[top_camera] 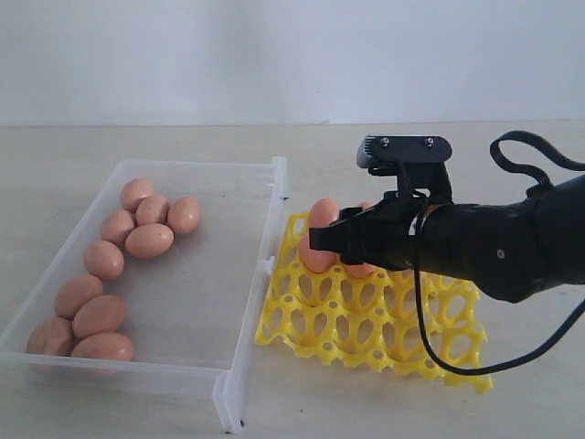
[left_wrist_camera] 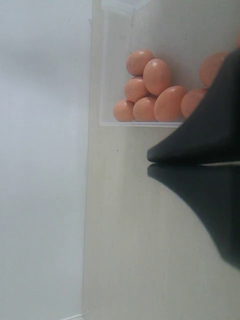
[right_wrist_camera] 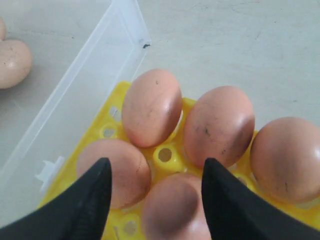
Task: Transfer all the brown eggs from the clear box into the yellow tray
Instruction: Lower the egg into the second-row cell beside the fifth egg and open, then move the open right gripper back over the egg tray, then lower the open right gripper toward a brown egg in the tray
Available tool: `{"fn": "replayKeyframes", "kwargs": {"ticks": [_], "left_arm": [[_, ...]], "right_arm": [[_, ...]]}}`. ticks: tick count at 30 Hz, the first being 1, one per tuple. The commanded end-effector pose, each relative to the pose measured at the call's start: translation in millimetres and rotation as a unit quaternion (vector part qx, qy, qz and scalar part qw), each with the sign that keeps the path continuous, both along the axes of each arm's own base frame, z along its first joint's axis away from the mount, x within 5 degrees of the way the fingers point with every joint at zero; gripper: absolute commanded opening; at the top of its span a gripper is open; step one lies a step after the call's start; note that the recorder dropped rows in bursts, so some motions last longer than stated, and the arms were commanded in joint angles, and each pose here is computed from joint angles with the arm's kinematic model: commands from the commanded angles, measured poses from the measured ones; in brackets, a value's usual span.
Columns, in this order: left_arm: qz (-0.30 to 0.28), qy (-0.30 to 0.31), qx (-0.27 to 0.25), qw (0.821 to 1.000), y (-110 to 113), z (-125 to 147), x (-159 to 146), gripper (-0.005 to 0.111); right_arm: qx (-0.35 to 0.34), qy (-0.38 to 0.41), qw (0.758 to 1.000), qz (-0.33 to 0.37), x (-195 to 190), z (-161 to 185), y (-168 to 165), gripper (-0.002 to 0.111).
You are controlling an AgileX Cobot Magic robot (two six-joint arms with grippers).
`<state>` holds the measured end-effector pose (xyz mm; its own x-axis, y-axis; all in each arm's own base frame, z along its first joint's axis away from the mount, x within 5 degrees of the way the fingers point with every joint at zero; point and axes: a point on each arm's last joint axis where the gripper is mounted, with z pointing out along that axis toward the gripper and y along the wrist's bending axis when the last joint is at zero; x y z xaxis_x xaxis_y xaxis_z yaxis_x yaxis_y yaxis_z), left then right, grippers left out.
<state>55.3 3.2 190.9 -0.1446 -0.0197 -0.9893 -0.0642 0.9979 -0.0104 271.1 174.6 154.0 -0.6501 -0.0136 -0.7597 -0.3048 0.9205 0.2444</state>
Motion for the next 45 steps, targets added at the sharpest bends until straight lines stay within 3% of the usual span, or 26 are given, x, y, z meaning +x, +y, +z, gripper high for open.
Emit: {"fn": "replayKeyframes", "kwargs": {"ticks": [1,9,15,19,22,27,31,35,40,45], "left_arm": [[0.0,-0.001,-0.002,1.0,0,1,0,-0.004],[0.0,-0.001,-0.002,1.0,0,1,0,-0.004],[0.0,-0.001,-0.002,1.0,0,1,0,-0.004],[0.0,-0.001,-0.002,1.0,0,1,0,-0.004],[0.0,-0.001,-0.002,1.0,0,1,0,-0.004],[0.0,-0.001,-0.002,1.0,0,1,0,-0.004],[0.0,-0.001,-0.002,1.0,0,1,0,-0.004],[0.0,-0.001,-0.002,1.0,0,1,0,-0.004],[0.0,-0.001,-0.002,1.0,0,1,0,-0.004],[0.0,-0.001,-0.002,1.0,0,1,0,-0.004]], "right_arm": [[0.011,-0.02,1.0,-0.003,1,5,1,0.052],[0.018,-0.033,0.999,-0.004,1,12,0,0.052],[0.041,-0.053,0.998,0.004,-1,52,1,0.052],[-0.034,-0.029,0.994,0.101,-1,88,22,0.052],[-0.107,-0.026,0.97,0.216,-4,116,50,0.052],[-0.132,-0.038,0.941,0.308,-11,146,101,0.052],[-0.177,-0.008,0.91,0.376,-4,130,151,0.053],[-0.259,0.066,0.847,0.46,1,83,199,0.053],[-0.292,0.028,0.829,0.477,17,64,223,0.053],[-0.274,0.045,0.827,0.49,3,64,232,0.053]]}}
